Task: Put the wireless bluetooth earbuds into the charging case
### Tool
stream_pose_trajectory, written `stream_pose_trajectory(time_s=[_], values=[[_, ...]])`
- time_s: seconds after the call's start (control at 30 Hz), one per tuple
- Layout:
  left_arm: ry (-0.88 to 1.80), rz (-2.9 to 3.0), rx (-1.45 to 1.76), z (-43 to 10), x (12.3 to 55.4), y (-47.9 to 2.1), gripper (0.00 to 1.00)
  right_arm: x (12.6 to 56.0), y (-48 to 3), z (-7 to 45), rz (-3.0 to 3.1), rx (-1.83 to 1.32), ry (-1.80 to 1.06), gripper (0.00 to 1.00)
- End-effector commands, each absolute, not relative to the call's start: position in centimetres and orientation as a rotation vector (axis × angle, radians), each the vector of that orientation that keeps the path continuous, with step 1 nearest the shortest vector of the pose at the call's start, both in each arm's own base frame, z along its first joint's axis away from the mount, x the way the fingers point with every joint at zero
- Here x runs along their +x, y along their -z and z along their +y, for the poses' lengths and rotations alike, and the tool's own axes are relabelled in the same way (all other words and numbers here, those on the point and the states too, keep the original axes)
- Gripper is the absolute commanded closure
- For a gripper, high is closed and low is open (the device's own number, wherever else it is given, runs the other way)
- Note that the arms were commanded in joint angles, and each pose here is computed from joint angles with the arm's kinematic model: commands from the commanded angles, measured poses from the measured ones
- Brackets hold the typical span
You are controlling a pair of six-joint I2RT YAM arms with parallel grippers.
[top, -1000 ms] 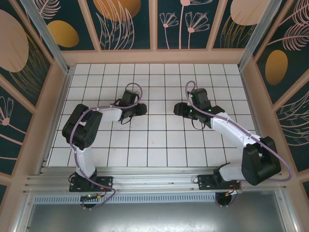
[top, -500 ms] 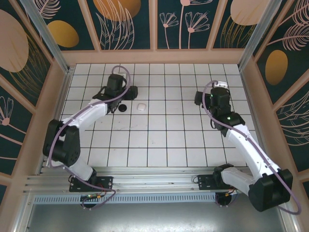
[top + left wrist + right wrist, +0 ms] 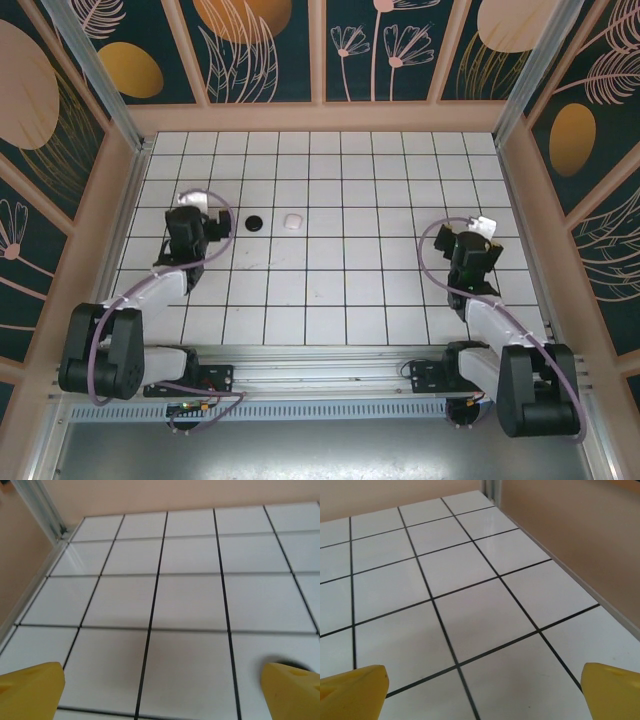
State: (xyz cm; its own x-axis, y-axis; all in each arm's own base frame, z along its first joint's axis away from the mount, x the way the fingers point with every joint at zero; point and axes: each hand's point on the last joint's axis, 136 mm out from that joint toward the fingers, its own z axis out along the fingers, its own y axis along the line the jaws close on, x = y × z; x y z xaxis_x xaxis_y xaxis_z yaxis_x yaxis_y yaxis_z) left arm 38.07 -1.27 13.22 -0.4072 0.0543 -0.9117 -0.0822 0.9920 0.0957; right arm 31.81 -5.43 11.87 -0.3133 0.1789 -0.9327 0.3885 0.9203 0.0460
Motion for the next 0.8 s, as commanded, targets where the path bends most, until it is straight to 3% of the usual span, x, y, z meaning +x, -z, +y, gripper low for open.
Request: stream_pose_trajectory(time_s=[0.0,0.77], values=[[-0.141,1.73,-0.032,-1.0,38.8,-18.0,0.01,32.9,-15.8,-5.0,1.667,0.405,0.096,0.01],[-0.078,1.581,-0.089,0.4,35.6,-14.9,0.02,37.2,-12.4,-2.5,1.682,0.216,-0.004,0.01]])
